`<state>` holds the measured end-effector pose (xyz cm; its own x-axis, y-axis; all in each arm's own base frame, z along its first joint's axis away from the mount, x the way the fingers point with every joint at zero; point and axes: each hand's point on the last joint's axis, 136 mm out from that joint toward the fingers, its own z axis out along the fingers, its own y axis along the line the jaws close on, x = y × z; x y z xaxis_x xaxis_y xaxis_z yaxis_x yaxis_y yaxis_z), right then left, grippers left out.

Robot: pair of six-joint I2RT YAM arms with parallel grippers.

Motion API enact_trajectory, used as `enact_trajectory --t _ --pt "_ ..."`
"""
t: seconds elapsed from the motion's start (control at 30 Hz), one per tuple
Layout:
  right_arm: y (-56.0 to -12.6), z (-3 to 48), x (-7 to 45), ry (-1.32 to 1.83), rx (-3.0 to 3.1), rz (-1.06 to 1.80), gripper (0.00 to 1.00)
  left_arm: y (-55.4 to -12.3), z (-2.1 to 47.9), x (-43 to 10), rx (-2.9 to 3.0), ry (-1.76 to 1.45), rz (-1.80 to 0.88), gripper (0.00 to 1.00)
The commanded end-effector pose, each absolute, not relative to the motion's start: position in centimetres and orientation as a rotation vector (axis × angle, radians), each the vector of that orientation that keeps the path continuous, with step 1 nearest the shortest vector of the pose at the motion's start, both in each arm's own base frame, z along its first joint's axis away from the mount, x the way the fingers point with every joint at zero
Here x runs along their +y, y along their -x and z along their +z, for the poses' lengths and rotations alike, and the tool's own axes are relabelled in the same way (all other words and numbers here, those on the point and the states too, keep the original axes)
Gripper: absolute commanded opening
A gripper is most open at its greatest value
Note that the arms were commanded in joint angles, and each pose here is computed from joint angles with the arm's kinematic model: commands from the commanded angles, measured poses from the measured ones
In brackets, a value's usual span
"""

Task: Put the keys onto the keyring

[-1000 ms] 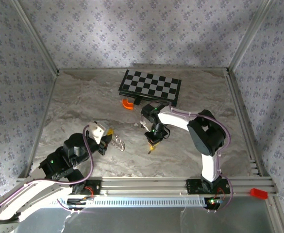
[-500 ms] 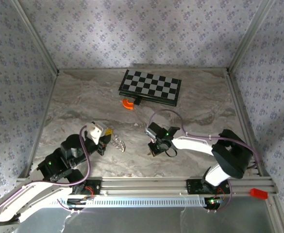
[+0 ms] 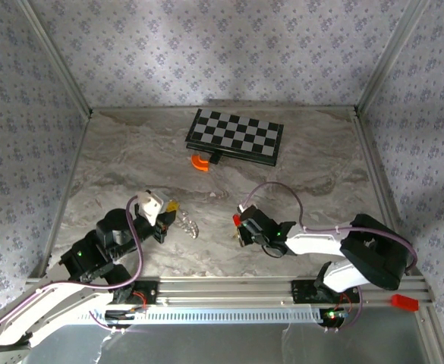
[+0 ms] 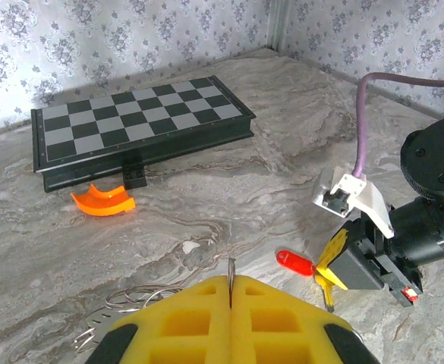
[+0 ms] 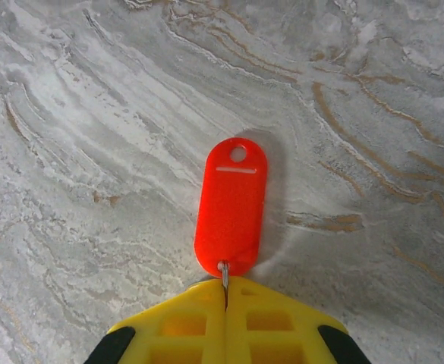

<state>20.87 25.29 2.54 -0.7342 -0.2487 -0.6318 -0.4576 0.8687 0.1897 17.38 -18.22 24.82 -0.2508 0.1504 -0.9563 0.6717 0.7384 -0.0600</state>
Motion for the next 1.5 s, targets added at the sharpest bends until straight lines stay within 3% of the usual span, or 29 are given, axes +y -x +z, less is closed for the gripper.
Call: enact_trajectory --t 0.0,0.23,0.37,0.53,0.9,1.47 --pt "-21.1 3.4 25.3 0.522 2.362 0.440 0.14 -17.7 26.8 -18.4 1.721 -0.604 -0.600 0.00" --pt "-19.9 6.2 23.9 0.564 2.398 0.393 0.49 -17.6 27.0 -18.6 1.710 -0.609 -0.619 0.00" --pt "-18.9 8.7 21.8 0.595 2.483 0.337 0.57 -17.5 26.8 -18.6 1.711 -0.611 -0.615 0.00" --pt "-19.7 9.9 20.0 0.549 2.712 0.361 0.56 -17.3 26.7 -18.5 1.705 -0.615 -0.628 0.00" --pt "-21.1 8.2 24.5 0.776 3.034 0.640 0.50 -17.0 26.9 -18.6 1.697 -0.628 -0.635 0.00" --pt "-21.3 3.0 24.0 0.965 3.192 0.500 0.35 -17.3 26.1 -19.0 1.712 -0.645 -0.624 0.00"
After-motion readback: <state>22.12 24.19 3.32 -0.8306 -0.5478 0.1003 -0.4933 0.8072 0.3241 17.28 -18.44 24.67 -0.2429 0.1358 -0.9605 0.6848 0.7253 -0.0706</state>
